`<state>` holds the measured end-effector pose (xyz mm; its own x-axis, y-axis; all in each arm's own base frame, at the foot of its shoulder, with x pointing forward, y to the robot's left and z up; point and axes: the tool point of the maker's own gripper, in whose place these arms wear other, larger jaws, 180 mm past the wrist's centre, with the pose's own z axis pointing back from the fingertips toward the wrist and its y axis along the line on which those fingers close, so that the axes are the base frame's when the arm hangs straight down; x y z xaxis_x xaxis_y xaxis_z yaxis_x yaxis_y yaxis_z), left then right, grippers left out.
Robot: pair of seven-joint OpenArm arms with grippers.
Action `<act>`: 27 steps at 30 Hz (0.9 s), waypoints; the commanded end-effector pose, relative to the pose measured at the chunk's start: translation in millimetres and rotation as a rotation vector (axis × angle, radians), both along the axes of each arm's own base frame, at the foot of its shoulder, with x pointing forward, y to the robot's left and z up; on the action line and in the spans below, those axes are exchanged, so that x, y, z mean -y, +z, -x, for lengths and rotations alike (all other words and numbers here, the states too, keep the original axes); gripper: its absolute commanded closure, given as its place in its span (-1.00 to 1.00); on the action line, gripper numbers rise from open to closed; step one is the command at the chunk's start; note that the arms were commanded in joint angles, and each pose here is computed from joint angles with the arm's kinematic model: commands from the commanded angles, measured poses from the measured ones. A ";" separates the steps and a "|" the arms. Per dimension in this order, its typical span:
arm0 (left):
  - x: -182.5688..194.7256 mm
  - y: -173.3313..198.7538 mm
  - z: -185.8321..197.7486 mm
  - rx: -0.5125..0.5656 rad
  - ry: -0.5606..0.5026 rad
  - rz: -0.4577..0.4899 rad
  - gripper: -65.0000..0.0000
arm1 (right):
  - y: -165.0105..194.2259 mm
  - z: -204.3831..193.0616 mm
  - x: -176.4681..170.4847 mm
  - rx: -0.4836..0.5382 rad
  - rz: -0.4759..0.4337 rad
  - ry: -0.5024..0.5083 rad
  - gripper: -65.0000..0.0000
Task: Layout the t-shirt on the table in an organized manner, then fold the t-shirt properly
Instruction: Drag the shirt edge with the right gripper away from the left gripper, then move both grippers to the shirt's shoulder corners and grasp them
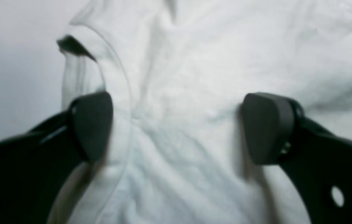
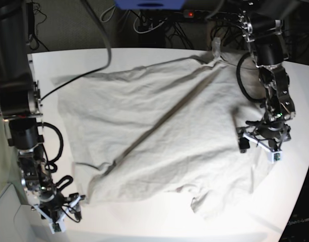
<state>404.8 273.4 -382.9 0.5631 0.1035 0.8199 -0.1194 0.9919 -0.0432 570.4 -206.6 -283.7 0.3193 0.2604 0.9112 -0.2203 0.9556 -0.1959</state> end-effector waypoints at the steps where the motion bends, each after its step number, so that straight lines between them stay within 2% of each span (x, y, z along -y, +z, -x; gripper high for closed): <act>1: -7.8 29.7 -13.2 0.086 0.008 -0.028 -1.00 | 42.2 -13.2 8.6 0.105 -0.003 -0.001 -0.19; 4: -5.8 45.2 -9.8 0.128 -0.003 -0.053 -1.00 | 39.0 -3.1 11.1 0.116 0.018 0.012 -0.17; 7: -3.9 54.5 -1.8 0.151 -0.015 -0.078 -1.00 | 23.7 17.4 10.0 0.061 0.051 0.019 -0.18; 11: 0.1 49.4 20.1 0.082 -0.034 -0.103 -1.00 | 16.5 46.7 7.9 0.030 0.036 -0.002 -0.18; 15: 6.1 35.0 50.8 -0.012 -0.061 -0.114 -1.00 | 11.7 83.8 -11.5 0.028 -0.011 -0.009 -0.18; 19: 14.3 31.1 75.2 -0.045 -0.068 -0.041 -1.00 | 4.4 117.0 -21.4 0.010 -0.020 -0.008 -0.18; 24: 1.2 28.4 105.0 -0.111 -0.001 0.109 -1.00 | -5.3 159.0 -27.7 -0.012 -0.020 -0.006 -0.18; 27: -9.3 22.2 120.8 -0.167 0.031 0.141 -1.00 | -13.0 183.7 -34.6 -0.031 -0.013 0.011 -0.18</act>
<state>277.4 278.8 -372.9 0.7129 0.2394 0.6592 -0.1753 0.9709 -0.1630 379.0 -172.6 -316.3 0.4067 0.2560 0.8770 -0.2375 0.9566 -0.1691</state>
